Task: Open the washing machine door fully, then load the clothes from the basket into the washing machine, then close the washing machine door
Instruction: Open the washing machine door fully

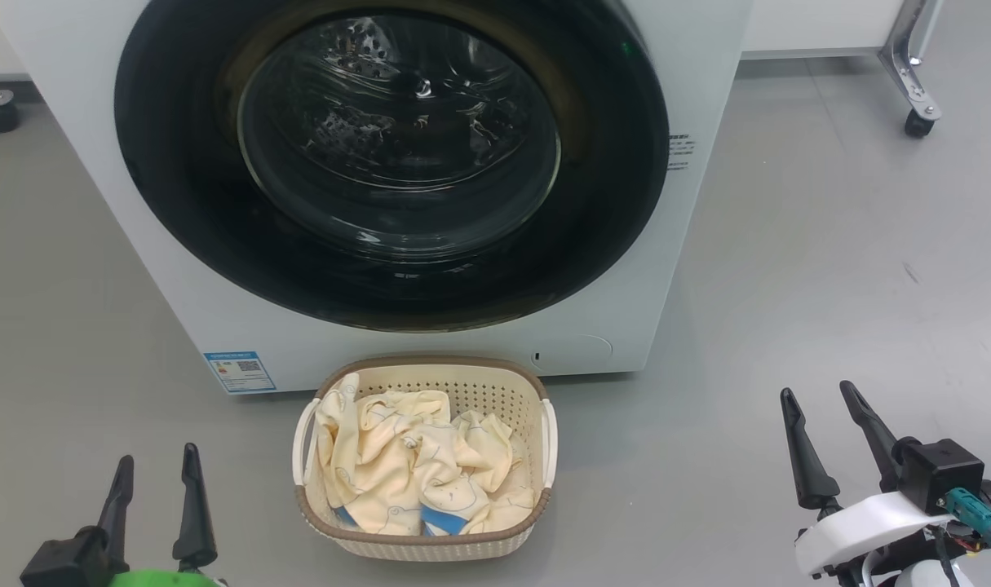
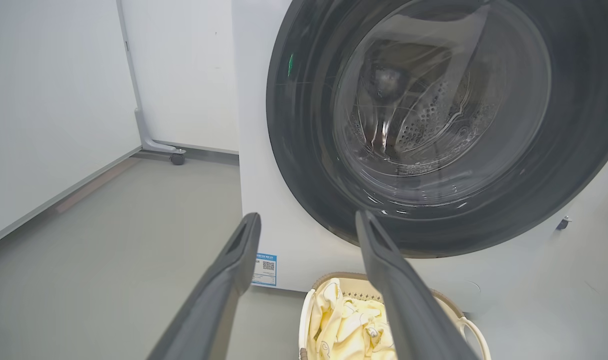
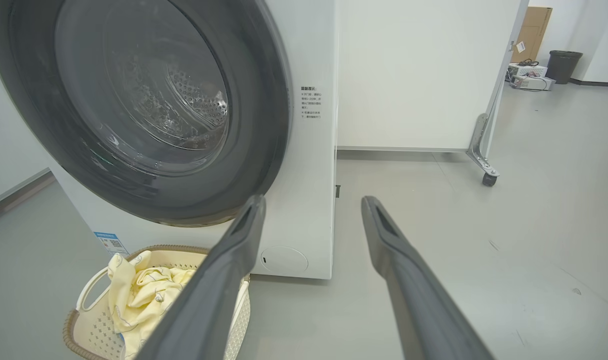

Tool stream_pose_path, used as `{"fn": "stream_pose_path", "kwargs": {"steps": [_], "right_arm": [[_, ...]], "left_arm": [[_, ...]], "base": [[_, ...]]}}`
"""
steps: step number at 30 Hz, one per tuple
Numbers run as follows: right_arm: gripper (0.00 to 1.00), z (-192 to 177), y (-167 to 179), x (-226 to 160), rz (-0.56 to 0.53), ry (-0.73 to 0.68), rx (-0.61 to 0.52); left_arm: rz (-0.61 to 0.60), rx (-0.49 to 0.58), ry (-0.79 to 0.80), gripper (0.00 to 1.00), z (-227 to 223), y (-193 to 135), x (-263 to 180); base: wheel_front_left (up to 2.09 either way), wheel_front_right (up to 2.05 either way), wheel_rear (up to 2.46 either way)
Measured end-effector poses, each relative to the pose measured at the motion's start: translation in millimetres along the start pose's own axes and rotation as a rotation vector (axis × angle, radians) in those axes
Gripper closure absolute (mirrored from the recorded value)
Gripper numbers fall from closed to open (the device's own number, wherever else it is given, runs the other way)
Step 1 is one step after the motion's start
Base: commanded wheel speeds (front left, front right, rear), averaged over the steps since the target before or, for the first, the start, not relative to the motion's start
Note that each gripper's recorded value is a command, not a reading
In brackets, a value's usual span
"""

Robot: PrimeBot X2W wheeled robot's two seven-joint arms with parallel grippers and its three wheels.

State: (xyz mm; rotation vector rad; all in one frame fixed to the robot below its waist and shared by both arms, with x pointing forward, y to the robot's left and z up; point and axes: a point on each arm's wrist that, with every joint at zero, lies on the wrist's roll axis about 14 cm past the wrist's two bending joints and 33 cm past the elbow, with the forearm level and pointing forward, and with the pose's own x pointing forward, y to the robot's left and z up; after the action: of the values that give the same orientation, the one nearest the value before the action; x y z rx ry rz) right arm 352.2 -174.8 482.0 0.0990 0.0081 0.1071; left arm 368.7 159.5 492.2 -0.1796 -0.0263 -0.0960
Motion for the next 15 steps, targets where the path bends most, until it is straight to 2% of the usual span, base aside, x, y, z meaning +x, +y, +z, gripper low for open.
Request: {"fn": "stream_pose_path", "kwargs": {"steps": [15], "right_arm": [[0.00,0.7,0.9,0.1,0.003,-0.002,0.001]], "left_arm": [[0.013,-0.008,-0.022,0.00,6.4,3.3,0.9]], "base": [[0.67,0.67,-1.35]]}}
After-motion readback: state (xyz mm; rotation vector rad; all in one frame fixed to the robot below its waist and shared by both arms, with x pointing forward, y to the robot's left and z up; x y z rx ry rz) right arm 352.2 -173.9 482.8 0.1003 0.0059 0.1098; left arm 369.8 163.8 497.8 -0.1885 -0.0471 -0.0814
